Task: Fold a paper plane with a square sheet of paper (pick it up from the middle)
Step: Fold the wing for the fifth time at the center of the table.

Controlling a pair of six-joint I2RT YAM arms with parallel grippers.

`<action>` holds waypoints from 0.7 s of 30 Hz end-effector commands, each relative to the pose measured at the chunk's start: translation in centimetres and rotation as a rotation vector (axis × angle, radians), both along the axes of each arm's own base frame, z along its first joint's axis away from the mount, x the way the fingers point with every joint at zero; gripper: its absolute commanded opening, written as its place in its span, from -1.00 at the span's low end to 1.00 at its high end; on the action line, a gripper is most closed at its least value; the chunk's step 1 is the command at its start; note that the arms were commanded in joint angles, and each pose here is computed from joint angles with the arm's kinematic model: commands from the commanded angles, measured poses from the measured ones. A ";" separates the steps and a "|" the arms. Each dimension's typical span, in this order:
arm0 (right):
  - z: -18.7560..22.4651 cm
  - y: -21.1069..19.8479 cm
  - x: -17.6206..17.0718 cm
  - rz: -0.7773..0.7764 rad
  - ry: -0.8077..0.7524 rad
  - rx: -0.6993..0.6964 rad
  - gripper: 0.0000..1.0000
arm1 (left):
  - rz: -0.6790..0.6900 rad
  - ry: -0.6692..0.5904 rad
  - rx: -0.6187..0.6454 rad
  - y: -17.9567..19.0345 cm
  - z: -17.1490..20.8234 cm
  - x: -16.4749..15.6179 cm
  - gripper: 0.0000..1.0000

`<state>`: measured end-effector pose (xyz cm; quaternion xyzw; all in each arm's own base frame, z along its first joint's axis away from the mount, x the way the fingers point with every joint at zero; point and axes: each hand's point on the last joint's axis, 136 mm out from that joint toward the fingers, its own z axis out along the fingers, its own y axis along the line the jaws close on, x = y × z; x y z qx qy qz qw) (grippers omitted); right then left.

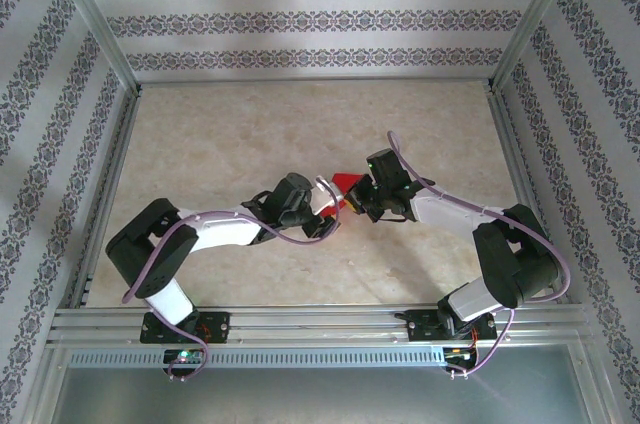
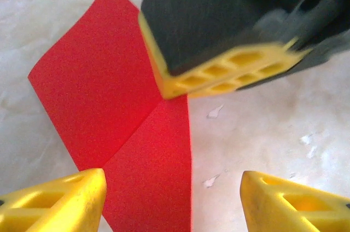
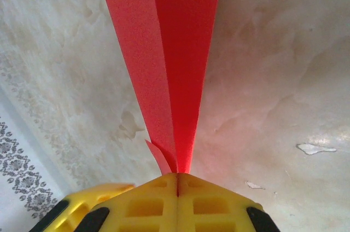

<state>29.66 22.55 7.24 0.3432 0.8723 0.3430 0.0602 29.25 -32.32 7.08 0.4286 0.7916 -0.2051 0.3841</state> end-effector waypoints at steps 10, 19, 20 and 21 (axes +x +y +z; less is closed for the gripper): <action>1.1 0.4 0.5 -0.011 0.030 0.050 -0.89 | -0.008 -0.159 0.098 -0.8 -0.6 1.8 -0.03; 0.5 0.8 0.5 -0.001 0.053 0.054 -0.85 | 0.022 -0.141 0.094 -0.7 -1.1 2.0 -0.33; 0.4 0.8 0.5 0.001 0.055 0.055 -0.85 | 0.024 -0.138 0.092 -0.7 -1.1 2.0 -0.36; 0.3 0.8 0.5 0.002 0.058 0.055 -0.84 | 0.027 -0.135 0.089 -0.7 -1.2 2.0 -0.39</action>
